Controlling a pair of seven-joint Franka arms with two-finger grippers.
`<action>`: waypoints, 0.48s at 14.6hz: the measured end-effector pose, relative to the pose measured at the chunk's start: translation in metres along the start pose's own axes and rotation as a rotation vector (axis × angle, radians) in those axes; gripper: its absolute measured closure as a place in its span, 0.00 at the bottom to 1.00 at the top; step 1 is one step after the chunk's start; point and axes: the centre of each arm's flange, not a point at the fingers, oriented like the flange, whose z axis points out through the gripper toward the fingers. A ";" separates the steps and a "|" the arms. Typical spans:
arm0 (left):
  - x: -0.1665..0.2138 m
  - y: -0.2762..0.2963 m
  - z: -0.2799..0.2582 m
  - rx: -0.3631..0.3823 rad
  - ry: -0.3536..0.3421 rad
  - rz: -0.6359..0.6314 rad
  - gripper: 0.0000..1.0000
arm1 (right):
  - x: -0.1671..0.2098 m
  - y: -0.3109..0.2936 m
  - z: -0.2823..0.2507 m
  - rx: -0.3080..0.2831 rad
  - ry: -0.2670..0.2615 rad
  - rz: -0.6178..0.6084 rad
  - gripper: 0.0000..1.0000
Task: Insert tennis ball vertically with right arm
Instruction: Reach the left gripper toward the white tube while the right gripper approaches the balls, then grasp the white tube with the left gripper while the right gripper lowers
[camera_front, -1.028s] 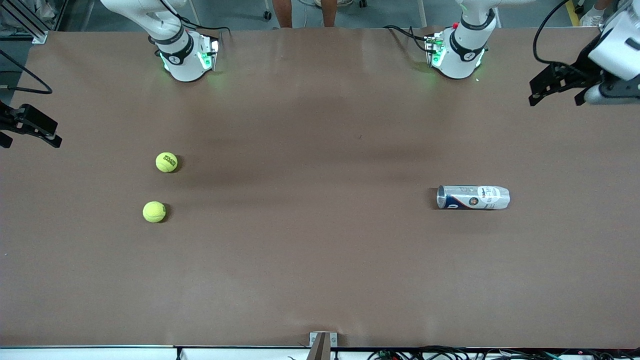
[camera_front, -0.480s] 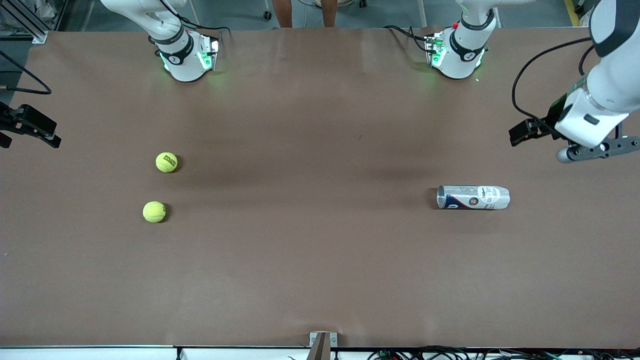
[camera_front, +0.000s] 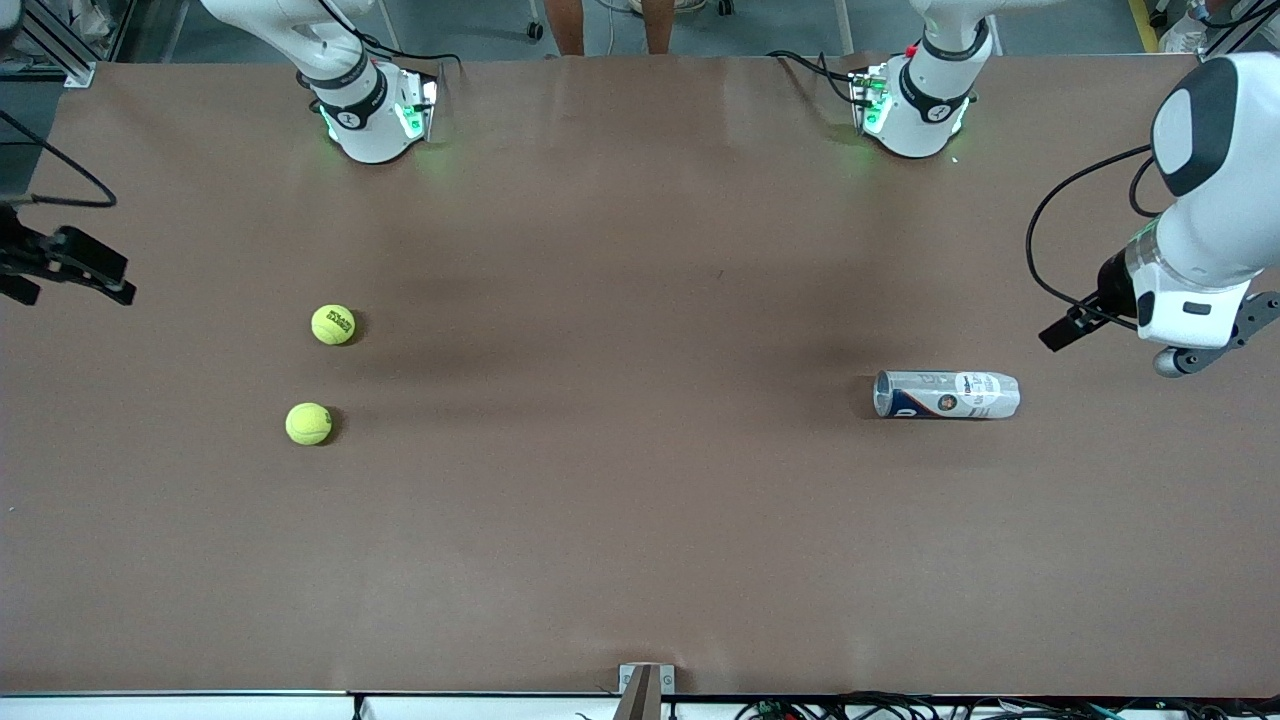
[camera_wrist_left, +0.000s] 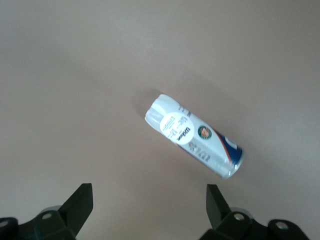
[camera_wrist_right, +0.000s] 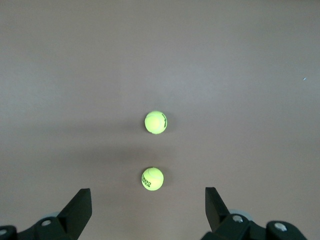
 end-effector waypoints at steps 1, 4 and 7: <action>0.001 -0.001 0.011 0.007 0.007 -0.069 0.00 | 0.007 -0.005 0.015 -0.001 -0.026 -0.007 0.00; -0.001 0.010 0.050 0.095 0.067 -0.271 0.00 | 0.020 -0.016 0.046 -0.005 -0.085 -0.025 0.00; -0.013 0.050 0.112 0.173 0.144 -0.457 0.00 | 0.028 -0.016 0.080 -0.008 -0.167 -0.022 0.00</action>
